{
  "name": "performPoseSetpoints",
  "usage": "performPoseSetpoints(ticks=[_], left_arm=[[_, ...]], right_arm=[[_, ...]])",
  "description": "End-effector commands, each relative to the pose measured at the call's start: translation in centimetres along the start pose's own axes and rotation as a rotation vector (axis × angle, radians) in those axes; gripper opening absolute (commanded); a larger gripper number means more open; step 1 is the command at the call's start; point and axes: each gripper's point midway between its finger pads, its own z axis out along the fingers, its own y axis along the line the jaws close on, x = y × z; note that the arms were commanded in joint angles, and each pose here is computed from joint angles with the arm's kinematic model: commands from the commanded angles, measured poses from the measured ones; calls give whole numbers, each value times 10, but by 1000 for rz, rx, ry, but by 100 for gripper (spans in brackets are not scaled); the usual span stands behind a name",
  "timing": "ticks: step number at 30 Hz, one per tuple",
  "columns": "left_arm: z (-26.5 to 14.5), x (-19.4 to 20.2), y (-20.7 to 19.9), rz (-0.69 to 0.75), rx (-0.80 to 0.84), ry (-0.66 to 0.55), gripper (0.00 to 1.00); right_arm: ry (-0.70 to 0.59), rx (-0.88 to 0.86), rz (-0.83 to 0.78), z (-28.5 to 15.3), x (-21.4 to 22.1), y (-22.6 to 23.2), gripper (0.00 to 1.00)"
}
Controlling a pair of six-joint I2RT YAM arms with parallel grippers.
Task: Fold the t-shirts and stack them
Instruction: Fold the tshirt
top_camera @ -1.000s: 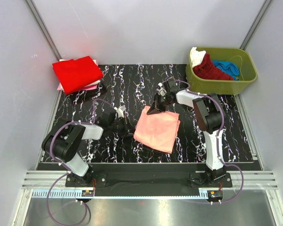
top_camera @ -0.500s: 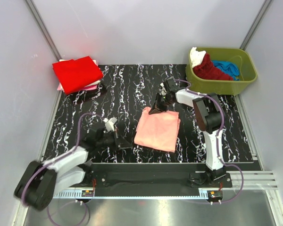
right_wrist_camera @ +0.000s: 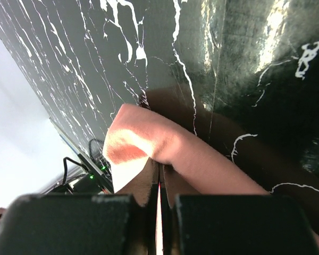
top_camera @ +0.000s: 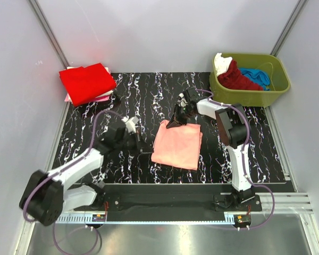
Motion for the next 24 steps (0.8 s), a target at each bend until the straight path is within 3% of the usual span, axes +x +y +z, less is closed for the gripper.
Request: performPoseSetpoints(ticks=[1,6,9,13,18,24], left_arm=[[22,-24,-27,97,32,-32,0],[69,-7,5,65,-54,37,0],[84,24,29,24,-44,84,0],[82,80,88,-86,-195,157,0],[82,74,79,-60,-195,165,0],[73,41,15,6,-113,128,0]], right_arm=[[4,17,-18,3,-2,-4,0],[6,16,-17,4,-1,-4,0],[9,14,-20,4,-1,-4,0],[19,7,-20,5,-1,-3,0],[16,-10,-34,4,-1,1,0],[67,-129,-104,-6,5,28,0]])
